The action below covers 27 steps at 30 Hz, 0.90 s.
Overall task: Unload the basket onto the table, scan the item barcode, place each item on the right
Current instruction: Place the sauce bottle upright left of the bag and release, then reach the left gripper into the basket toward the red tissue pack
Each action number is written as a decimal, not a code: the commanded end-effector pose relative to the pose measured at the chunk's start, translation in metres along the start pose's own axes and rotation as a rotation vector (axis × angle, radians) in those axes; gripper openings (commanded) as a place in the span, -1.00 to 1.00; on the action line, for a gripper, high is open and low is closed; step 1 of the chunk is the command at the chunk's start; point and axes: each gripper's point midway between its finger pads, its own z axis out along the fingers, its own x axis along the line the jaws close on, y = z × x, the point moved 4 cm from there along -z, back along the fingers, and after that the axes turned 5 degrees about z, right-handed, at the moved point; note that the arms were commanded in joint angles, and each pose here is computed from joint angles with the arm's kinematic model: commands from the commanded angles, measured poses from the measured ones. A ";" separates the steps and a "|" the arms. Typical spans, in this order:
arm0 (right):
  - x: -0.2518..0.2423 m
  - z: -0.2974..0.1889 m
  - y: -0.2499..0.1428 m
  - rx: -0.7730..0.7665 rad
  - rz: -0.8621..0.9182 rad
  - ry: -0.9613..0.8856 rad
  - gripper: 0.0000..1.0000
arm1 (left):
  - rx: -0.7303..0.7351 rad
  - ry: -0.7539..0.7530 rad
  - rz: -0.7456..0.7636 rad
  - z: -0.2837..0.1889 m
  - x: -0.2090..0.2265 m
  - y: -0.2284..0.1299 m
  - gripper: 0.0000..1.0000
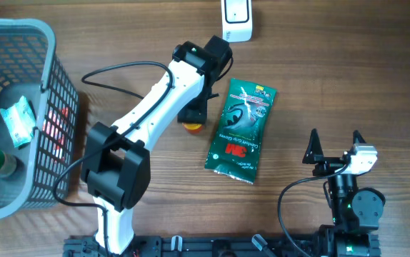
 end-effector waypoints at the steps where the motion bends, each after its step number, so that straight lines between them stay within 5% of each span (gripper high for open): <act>1: 0.001 0.000 0.000 0.000 -0.009 0.007 1.00 | 0.076 0.055 -0.152 -0.001 0.011 -0.008 1.00; 7: 0.001 0.000 0.000 0.000 -0.009 0.007 0.99 | 0.087 -0.165 -0.131 -0.077 0.020 0.024 1.00; 16: 0.001 0.000 0.000 0.000 -0.009 0.007 0.99 | -0.156 -0.588 0.013 -0.199 0.070 0.153 1.00; 22: 0.001 0.000 0.000 0.000 -0.009 0.007 0.99 | -0.272 -0.507 -0.172 -0.203 0.121 0.242 0.99; 27: 0.001 0.000 0.000 0.000 -0.009 0.007 0.99 | -0.314 -0.387 -0.252 -0.190 0.142 0.278 0.99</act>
